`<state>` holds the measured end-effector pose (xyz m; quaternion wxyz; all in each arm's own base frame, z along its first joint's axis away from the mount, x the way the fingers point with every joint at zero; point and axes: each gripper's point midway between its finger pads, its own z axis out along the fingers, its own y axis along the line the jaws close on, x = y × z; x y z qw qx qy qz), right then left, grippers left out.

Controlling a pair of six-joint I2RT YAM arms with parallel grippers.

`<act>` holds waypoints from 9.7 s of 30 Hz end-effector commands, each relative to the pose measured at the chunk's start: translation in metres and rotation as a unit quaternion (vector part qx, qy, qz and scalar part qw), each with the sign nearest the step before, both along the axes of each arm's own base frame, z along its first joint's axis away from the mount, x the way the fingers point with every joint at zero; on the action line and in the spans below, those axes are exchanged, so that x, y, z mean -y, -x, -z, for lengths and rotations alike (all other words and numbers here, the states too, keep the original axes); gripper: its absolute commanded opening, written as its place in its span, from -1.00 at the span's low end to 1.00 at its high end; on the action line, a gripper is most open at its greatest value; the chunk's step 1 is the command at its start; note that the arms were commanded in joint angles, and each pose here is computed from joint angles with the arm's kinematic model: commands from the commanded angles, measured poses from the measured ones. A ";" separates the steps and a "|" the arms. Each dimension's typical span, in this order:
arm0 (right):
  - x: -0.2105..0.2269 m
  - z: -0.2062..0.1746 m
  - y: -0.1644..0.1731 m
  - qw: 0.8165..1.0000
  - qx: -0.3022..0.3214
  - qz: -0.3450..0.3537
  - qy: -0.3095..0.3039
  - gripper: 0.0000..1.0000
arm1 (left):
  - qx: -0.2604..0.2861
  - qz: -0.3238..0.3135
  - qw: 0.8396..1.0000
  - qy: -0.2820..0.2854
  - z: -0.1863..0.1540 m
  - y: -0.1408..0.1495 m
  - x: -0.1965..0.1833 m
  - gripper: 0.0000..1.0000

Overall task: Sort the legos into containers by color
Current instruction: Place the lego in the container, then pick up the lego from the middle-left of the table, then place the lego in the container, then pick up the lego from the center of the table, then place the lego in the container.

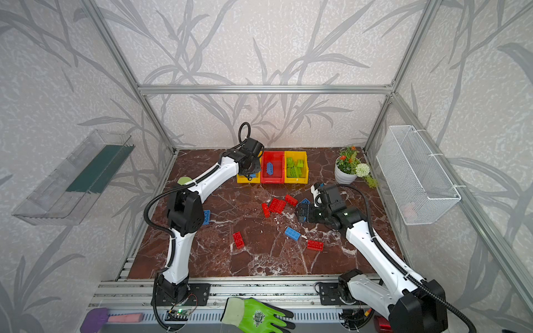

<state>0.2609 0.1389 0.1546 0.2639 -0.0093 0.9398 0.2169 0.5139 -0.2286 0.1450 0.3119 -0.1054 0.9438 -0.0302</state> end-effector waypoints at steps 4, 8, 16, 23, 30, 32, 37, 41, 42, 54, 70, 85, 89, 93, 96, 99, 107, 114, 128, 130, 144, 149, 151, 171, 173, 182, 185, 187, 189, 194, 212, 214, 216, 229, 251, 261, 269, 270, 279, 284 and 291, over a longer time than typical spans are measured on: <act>0.014 -0.018 -0.002 1.000 0.015 0.018 0.010 0.98 | -0.012 0.050 0.999 -0.017 0.006 -0.025 0.021 -0.96; 0.020 -0.017 -0.004 0.999 0.010 0.029 0.013 0.98 | 0.000 0.089 0.996 0.010 0.009 -0.040 0.045 -0.95; 0.025 -0.017 -0.009 0.999 0.001 0.039 0.019 0.98 | 0.033 0.125 0.990 0.046 0.018 -0.057 0.078 -0.88; 0.027 -0.020 -0.013 0.999 0.001 0.046 0.022 0.98 | 0.044 0.139 0.986 0.075 0.022 -0.067 0.095 0.06; 0.028 -0.024 -0.013 0.999 0.005 0.048 0.022 0.98 | 0.051 0.157 0.981 0.099 0.002 -0.061 0.105 0.70; 0.028 -0.026 -0.012 0.999 0.008 0.047 0.021 0.98 | 0.051 0.164 0.980 0.097 -0.009 -0.053 0.108 0.72; 0.030 -0.028 -0.006 0.999 0.015 0.048 0.017 0.98 | 0.042 0.168 0.982 0.071 -0.028 -0.024 0.105 0.73; 0.031 -0.023 0.002 0.999 0.015 0.048 0.011 0.98 | 0.024 0.148 0.987 0.048 -0.020 0.011 0.084 0.73; 0.030 -0.021 0.004 0.999 0.013 0.046 0.009 0.98 | 0.022 0.142 0.988 0.046 -0.017 0.021 0.076 0.73; 0.011 -0.013 0.021 0.999 0.007 0.010 -0.035 0.98 | -0.021 -0.051 0.995 -0.088 0.021 0.142 -0.110 0.69; 0.002 -0.014 0.039 0.999 0.009 -0.004 -0.031 0.98 | -0.078 -0.153 0.979 -0.107 0.073 0.183 -0.202 0.61; 0.005 -0.009 0.041 1.000 0.004 0.003 -0.025 0.98 | -0.120 -0.167 0.976 -0.074 0.116 0.198 -0.214 0.42; 0.006 -0.006 0.042 1.000 0.001 0.006 -0.024 0.98 | -0.125 -0.167 0.976 -0.067 0.122 0.197 -0.213 0.34; 0.006 -0.003 0.042 1.000 -0.001 0.008 -0.023 0.98 | -0.130 -0.160 0.977 -0.050 0.129 0.198 -0.207 0.27; 0.007 -0.002 0.041 1.000 -0.001 0.010 -0.021 0.98 | -0.135 -0.159 0.977 -0.046 0.133 0.199 -0.206 0.19; 0.006 0.001 0.040 1.000 -0.004 0.010 -0.020 0.98 | -0.139 -0.158 0.976 -0.046 0.135 0.200 -0.205 0.12; 0.006 0.004 0.037 1.000 -0.005 0.011 -0.018 0.98 | -0.146 -0.160 0.975 -0.046 0.138 0.200 -0.204 -0.23; 0.005 0.004 0.035 1.000 -0.001 0.010 -0.019 0.98 | -0.134 -0.136 0.979 -0.070 0.118 0.186 -0.189 -0.85; 0.014 0.003 0.030 1.000 0.015 0.021 0.006 0.98 | -0.038 -0.003 0.997 -0.063 0.019 0.058 -0.056 -0.86; 0.015 0.000 0.029 1.000 0.019 0.023 0.009 0.98 | -0.029 0.014 0.998 -0.054 0.012 0.040 -0.035 -0.86; 0.026 -0.016 0.008 0.998 0.027 0.041 0.042 0.98 | 0.008 0.126 0.992 0.018 0.013 -0.038 0.074 -0.81; 0.030 -0.019 0.003 0.997 0.027 0.048 0.046 0.98 | 0.027 0.136 0.990 0.038 0.016 -0.049 0.085 -0.74; 0.031 -0.020 0.002 0.997 0.025 0.049 0.046 0.98 | 0.031 0.139 0.989 0.044 0.017 -0.051 0.089 -0.72; 0.045 -0.037 0.018 0.995 0.040 0.071 0.049 0.98 | 0.029 0.202 0.977 0.069 -0.010 -0.023 0.114 0.43; 0.047 -0.038 0.023 0.995 0.042 0.073 0.048 0.98 | 0.028 0.222 0.973 0.058 -0.014 -0.008 0.121 0.40; 0.062 -0.031 0.057 0.994 0.040 0.089 0.042 0.98 | 0.015 0.294 0.955 0.022 -0.009 0.070 0.146 0.36; 0.068 -0.028 0.071 0.993 0.038 0.102 0.040 0.98 | 0.010 0.315 0.949 0.024 -0.003 0.093 0.156 0.35; 0.066 -0.030 0.076 0.994 0.044 0.103 0.019 0.98 | 0.008 0.331 0.943 0.019 0.001 0.107 0.163 0.34; 0.069 -0.029 0.082 0.993 0.043 0.113 0.014 0.98 | 0.007 0.343 0.939 0.012 0.005 0.116 0.170 0.33; 0.070 -0.031 0.090 0.992 0.041 0.121 0.002 0.98 | -0.007 0.364 0.931 0.012 0.021 0.129 0.188 0.29; 0.073 -0.031 0.092 0.991 0.040 0.129 0.003 0.98 | -0.048 0.412 0.910 -0.017 0.081 0.125 0.238 0.24; 0.073 -0.031 0.092 0.991 0.038 0.129 0.004 0.98 | -0.047 0.414 0.909 -0.015 0.082 0.126 0.240 0.23; 0.073 -0.030 0.091 0.991 0.038 0.129 0.005 0.98 | -0.048 0.414 0.909 -0.018 0.086 0.125 0.241 0.23; 0.074 -0.030 0.092 0.991 0.037 0.130 0.007 0.98 | -0.049 0.432 0.900 -0.015 0.091 0.137 0.257 0.22; 0.075 -0.032 0.092 0.991 0.041 0.131 0.007 0.98 | -0.063 0.394 0.913 -0.088 0.118 0.127 0.236 0.08; 0.073 -0.030 0.087 0.991 0.042 0.131 0.007 0.98 | -0.068 0.393 0.913 -0.089 0.107 0.131 0.231 -0.58; 0.069 -0.043 0.079 0.991 0.051 0.127 0.002 0.98 | -0.025 0.370 0.924 -0.087 0.056 0.119 0.228 -0.70; 0.070 -0.045 0.079 0.990 0.054 0.128 0.001 0.98 | -0.018 0.367 0.925 -0.095 0.048 0.116 0.225 -0.72; 0.062 -0.051 0.065 0.991 0.054 0.120 -0.002 0.98 | 0.028 0.339 0.935 -0.102 -0.006 0.089 0.196 -0.73; 0.053 -0.055 0.053 0.992 0.056 0.112 -0.015 0.98 | 0.035 0.306 0.946 -0.102 -0.022 0.061 0.161 -0.73; 0.038 -0.059 0.023 0.993 0.049 0.101 -0.020 0.98 | 0.036 0.242 0.967 -0.072 -0.031 0.011 0.105 -0.73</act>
